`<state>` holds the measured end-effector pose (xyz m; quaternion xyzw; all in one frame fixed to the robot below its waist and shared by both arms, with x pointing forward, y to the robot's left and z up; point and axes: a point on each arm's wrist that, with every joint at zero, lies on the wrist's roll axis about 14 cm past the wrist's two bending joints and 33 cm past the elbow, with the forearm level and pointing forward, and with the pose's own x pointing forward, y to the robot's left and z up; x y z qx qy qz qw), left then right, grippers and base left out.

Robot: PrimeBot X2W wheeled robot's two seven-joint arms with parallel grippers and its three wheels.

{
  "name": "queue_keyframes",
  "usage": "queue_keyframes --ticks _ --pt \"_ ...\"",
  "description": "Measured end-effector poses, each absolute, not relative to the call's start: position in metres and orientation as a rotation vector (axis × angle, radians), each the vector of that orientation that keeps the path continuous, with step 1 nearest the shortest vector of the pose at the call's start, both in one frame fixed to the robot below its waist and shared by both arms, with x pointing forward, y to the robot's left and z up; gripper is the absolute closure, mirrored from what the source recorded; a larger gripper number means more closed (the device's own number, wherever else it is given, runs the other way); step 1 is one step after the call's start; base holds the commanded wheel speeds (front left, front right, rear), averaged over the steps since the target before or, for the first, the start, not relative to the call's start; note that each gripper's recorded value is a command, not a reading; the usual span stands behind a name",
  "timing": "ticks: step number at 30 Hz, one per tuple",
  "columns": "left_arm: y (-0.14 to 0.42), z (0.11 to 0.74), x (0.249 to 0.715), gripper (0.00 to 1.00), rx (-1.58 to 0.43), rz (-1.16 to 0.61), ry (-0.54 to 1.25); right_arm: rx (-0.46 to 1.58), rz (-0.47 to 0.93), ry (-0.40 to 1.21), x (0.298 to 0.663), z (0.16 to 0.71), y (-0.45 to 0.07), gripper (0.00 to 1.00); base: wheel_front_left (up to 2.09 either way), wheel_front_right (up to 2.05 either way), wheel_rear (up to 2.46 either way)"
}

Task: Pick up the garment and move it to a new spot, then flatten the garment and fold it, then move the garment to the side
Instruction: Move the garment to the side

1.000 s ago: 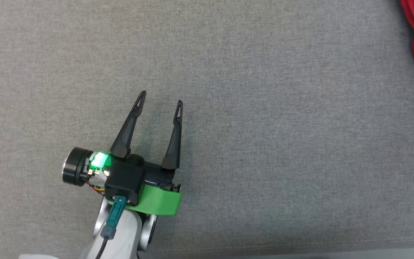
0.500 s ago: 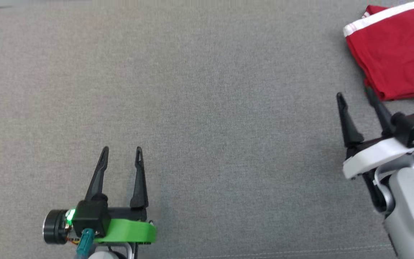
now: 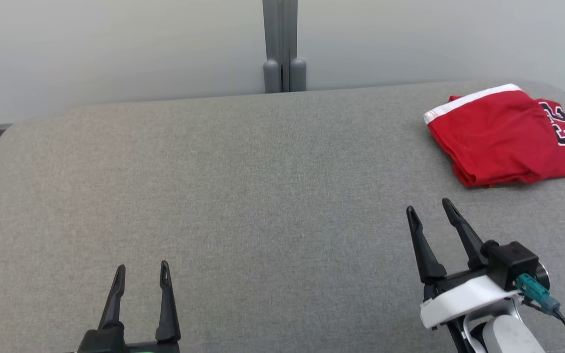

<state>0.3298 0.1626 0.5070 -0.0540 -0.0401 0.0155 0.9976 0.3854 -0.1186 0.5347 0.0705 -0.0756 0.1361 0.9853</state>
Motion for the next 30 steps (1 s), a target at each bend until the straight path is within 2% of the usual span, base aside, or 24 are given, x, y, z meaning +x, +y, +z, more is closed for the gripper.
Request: queue_keyframes --ticks 10,30 --pt "0.163 0.522 0.309 0.0 -0.091 0.017 -0.139 0.161 0.241 -0.154 0.348 0.532 -0.122 0.0 0.0 0.0 0.0" --pt "0.163 0.526 0.302 0.0 -0.074 0.005 -0.157 0.173 0.231 -0.151 0.34 0.53 -0.123 0.0 0.0 0.0 0.0"
